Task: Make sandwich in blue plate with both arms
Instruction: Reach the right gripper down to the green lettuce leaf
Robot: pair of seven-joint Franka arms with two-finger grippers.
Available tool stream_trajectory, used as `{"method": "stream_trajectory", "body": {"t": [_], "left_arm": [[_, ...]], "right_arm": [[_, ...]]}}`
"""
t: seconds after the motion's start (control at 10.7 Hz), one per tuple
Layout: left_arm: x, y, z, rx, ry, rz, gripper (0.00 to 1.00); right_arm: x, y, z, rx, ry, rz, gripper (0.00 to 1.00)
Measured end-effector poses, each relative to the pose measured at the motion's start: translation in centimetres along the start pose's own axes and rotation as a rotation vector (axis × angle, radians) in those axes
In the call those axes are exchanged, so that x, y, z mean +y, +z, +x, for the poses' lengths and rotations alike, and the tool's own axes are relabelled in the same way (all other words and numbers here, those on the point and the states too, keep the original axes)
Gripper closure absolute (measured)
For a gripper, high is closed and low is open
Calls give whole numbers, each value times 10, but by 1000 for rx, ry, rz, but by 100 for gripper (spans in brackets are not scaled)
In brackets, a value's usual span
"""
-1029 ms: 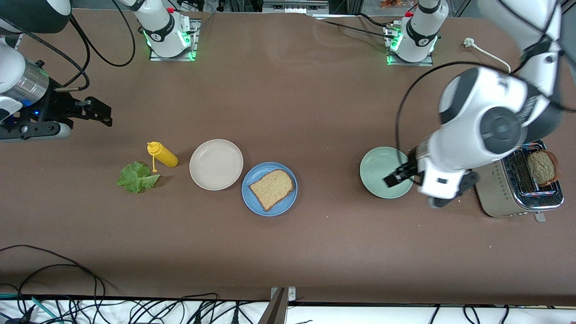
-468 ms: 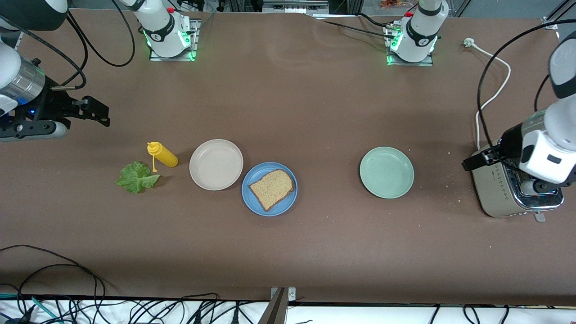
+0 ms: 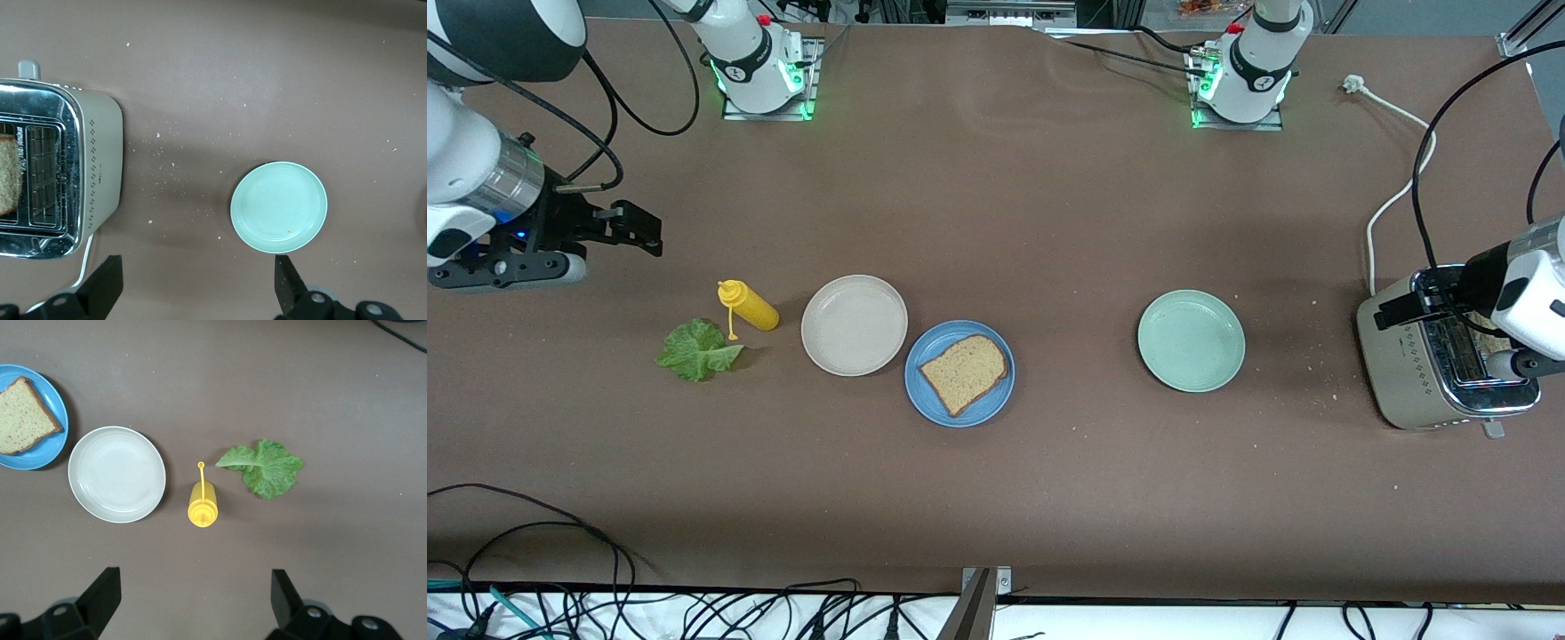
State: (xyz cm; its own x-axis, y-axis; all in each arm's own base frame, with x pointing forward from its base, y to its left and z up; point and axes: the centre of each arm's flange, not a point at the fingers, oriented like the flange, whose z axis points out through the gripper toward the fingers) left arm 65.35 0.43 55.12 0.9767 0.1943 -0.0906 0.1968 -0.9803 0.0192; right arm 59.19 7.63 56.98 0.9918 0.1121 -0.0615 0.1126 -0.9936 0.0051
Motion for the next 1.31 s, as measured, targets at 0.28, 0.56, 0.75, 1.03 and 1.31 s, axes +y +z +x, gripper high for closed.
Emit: {"method": "stream_trajectory", "body": {"t": [0.28,0.56,0.75,1.03,1.31], "left_arm": [[-6,-4,0,7,0,-1,0],[-8,-4,0,7,16,-1,0],[-10,-4,0,7,22,-1,0],[-10,-4,0,7,25,-1,0],[-11,-4,0,7,26,-1,0]], "right_arm": [[1,1,0,-5,-69,0,0],[10,8,2,-21,-66,1,0],[40,29,11,-45,-146,12,0],[76,82,40,-46,-186,25,0],[86,137,68,-18,-231,19,0]]}}
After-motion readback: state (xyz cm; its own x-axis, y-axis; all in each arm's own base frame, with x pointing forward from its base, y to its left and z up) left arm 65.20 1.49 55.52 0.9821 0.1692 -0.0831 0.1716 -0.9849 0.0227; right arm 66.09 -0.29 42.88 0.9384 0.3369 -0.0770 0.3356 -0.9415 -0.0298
